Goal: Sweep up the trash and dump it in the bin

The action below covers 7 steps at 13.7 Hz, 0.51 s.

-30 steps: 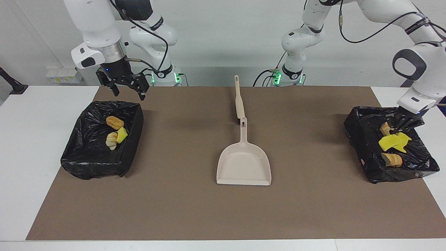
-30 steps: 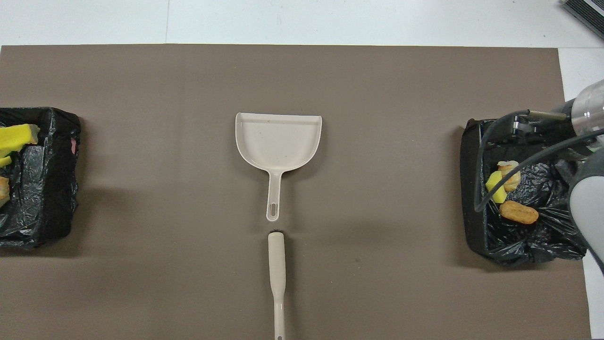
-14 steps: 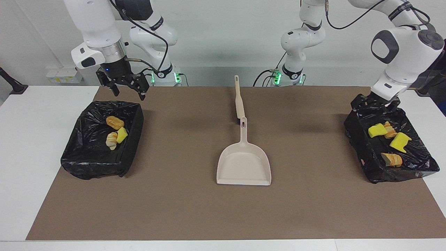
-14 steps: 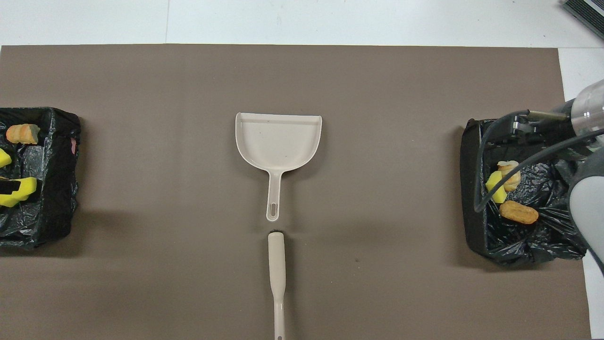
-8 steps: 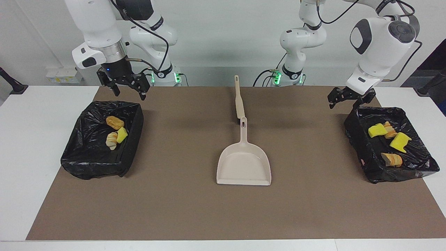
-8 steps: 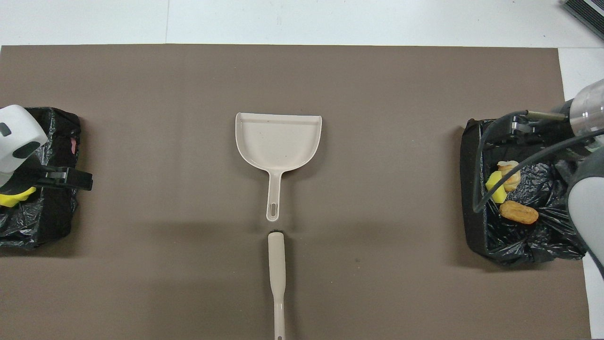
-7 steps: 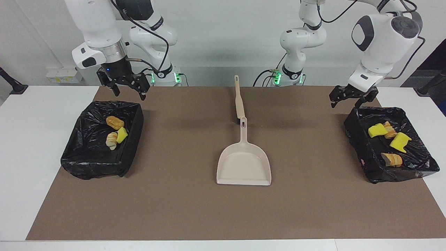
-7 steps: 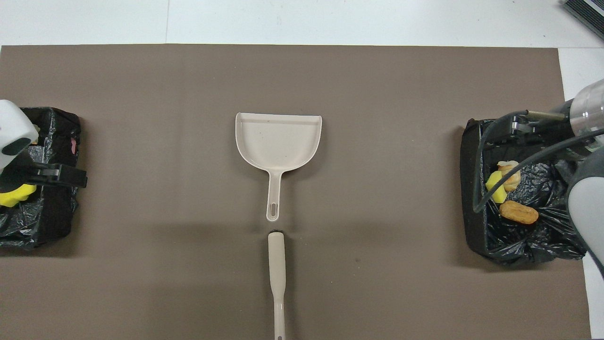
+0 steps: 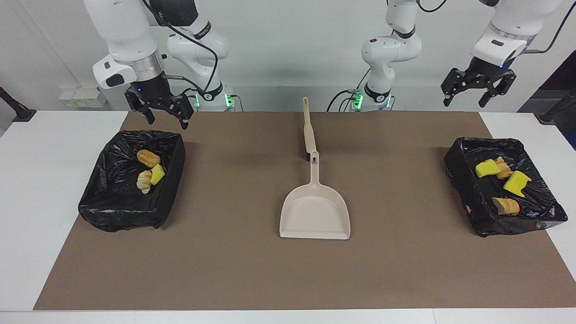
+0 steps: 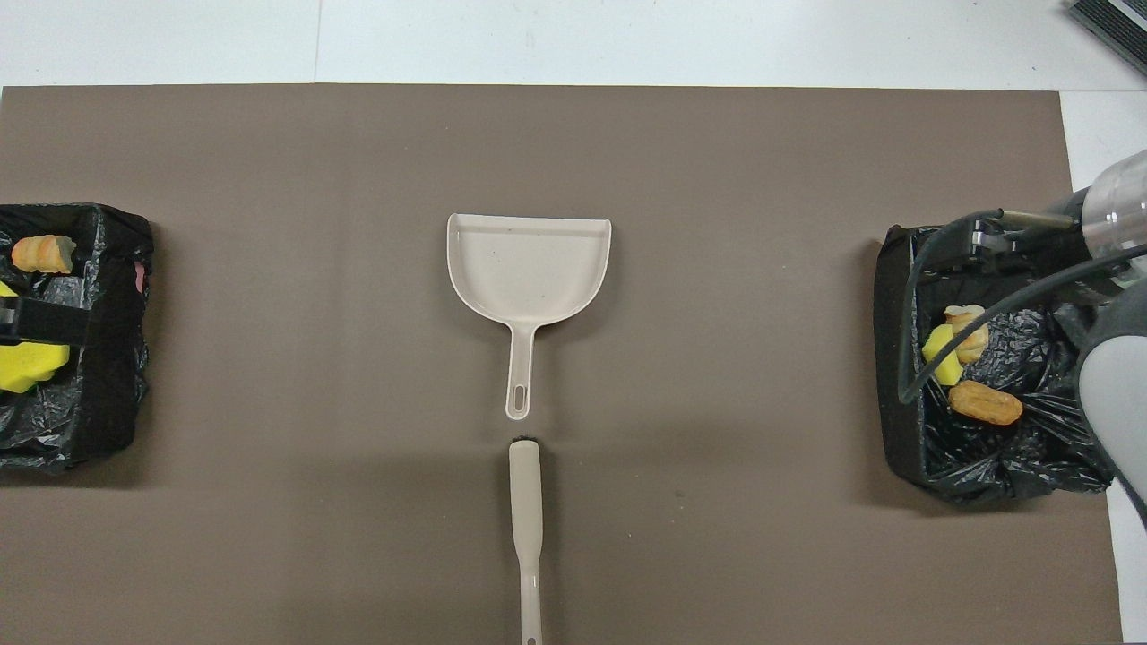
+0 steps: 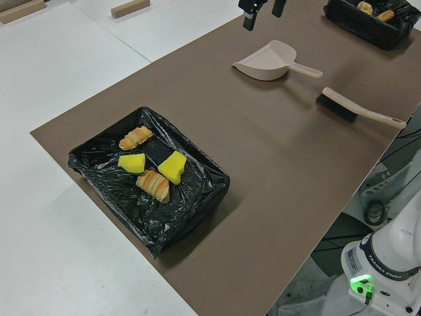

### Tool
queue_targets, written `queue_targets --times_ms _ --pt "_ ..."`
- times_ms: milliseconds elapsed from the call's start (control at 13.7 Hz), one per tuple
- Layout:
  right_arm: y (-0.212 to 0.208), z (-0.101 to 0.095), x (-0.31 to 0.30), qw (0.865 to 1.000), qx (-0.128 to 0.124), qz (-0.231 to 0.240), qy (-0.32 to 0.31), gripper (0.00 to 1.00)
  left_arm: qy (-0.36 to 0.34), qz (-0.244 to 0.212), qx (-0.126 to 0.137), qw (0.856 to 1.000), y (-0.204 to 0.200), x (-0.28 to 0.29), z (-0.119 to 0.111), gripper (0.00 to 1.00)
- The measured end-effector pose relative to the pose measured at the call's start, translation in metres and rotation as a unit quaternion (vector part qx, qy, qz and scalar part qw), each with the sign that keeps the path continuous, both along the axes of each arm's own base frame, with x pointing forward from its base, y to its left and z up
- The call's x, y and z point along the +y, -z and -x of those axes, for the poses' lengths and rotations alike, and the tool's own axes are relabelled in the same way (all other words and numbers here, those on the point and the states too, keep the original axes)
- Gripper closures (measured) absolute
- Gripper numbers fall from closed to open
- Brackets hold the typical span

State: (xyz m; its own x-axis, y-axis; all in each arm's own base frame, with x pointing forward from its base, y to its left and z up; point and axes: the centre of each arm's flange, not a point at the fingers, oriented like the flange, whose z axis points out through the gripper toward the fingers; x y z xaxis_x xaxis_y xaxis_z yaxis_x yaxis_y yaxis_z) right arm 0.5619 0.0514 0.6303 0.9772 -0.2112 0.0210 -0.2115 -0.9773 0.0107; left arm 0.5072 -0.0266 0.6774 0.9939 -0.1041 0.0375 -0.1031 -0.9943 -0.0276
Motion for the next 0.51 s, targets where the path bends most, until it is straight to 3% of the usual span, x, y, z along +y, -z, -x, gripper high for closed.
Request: queue_targets --times_ms 511 --pt "0.0 0.0 0.0 1.0 0.0 0.0 0.0 0.0 -0.039 0.013 0.009 0.999 -0.0001 -0.0049 0.0029 0.0"
